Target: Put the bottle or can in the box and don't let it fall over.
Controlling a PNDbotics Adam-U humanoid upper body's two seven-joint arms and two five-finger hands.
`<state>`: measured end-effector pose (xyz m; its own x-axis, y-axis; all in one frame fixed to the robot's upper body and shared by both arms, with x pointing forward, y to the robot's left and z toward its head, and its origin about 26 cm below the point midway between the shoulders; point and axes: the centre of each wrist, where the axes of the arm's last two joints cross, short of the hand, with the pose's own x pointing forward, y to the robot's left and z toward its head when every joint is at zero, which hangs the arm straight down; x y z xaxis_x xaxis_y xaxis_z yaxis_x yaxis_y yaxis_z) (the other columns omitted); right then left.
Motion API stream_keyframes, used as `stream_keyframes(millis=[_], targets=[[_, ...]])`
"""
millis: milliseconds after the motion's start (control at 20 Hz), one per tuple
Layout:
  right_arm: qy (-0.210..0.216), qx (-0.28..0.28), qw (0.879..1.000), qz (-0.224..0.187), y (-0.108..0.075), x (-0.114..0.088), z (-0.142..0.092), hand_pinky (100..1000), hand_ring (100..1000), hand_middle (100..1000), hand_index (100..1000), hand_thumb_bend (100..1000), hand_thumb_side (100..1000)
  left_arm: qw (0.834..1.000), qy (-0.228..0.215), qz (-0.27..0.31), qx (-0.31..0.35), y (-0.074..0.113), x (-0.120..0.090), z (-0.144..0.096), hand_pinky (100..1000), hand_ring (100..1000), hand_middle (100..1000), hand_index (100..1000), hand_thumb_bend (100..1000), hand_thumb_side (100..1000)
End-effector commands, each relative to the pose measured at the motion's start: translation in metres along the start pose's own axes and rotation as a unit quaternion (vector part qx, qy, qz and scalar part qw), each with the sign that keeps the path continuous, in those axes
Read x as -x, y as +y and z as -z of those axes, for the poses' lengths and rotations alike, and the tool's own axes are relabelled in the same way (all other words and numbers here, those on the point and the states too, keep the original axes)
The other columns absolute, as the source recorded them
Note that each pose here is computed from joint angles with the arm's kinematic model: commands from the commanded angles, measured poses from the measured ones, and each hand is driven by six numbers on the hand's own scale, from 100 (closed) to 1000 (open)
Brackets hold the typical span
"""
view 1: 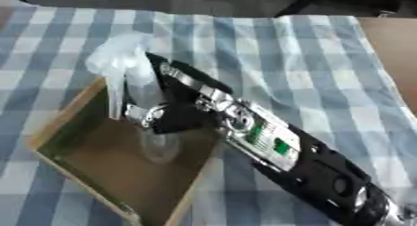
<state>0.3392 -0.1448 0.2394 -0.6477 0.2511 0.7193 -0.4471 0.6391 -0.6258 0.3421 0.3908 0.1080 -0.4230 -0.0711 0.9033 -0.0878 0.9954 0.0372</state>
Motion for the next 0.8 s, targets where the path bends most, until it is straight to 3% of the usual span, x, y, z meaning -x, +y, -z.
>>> stream_keyframes(millis=[50, 350, 800], targets=[[0.002, -0.028, 0.999, -0.026, -0.0072, -0.0147, -0.0038, 1000, 1000, 1000, 970, 149, 292, 1.0, -0.011, 0.022, -0.005, 0.0127, -0.0113, 0.0034, 1000, 1000, 1000, 685, 233, 852], [0.023, -0.072, 0.997, -0.016, -0.0096, -0.0209, -0.0079, 1000, 1000, 1000, 980, 319, 100, 1.0, -0.009, 0.022, -0.005, 0.0135, -0.0115, 0.0031, 1000, 1000, 1000, 685, 233, 850], [0.049, -0.08, 0.996, 0.005, -0.0149, -0.0197, -0.0134, 1000, 1000, 1000, 980, 376, 100, 1.0, -0.008, 0.024, -0.006, 0.0151, -0.0115, 0.0023, 1000, 1000, 1000, 685, 233, 849]])
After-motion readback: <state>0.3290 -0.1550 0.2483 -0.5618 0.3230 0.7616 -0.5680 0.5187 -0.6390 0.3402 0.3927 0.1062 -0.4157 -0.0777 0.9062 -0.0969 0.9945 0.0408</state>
